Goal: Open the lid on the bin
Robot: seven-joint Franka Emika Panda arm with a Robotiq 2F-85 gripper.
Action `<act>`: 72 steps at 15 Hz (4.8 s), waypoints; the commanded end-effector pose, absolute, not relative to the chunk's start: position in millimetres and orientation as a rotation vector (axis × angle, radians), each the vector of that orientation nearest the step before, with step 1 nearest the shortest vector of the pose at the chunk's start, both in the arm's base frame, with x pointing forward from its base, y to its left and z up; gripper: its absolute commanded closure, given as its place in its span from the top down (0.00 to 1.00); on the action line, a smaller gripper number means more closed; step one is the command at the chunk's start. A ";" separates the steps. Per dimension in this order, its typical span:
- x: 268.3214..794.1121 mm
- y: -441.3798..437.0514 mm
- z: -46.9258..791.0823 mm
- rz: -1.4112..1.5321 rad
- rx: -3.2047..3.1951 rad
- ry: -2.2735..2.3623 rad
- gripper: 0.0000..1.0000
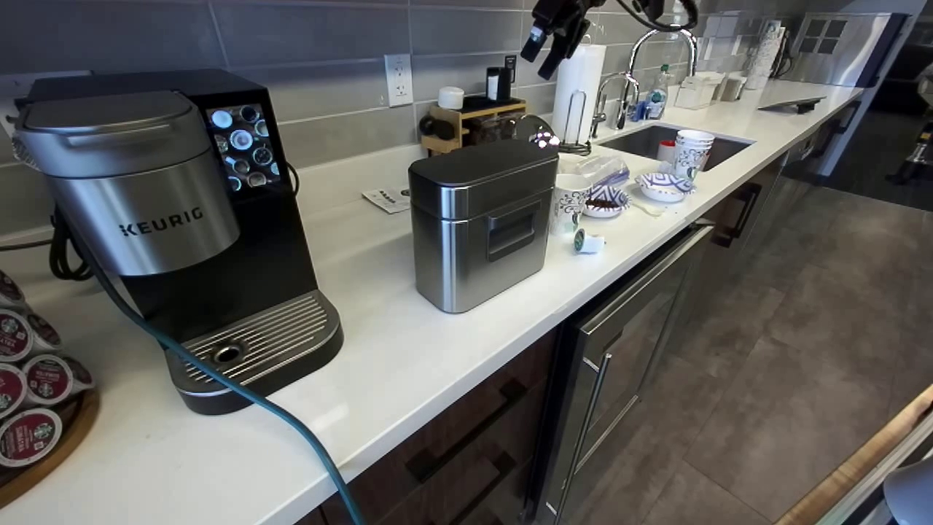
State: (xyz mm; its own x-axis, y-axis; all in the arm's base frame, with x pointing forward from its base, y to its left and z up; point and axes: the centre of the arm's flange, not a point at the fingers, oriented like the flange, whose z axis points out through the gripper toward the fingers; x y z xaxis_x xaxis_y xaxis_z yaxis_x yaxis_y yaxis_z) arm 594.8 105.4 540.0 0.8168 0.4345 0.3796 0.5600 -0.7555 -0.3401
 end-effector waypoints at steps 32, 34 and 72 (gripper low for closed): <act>698.8 200.3 426.7 0.179 -2.161 -0.848 1.00; 699.5 203.2 424.5 0.184 -2.158 -0.858 1.00; 699.5 222.3 437.9 0.125 -2.187 -1.099 1.00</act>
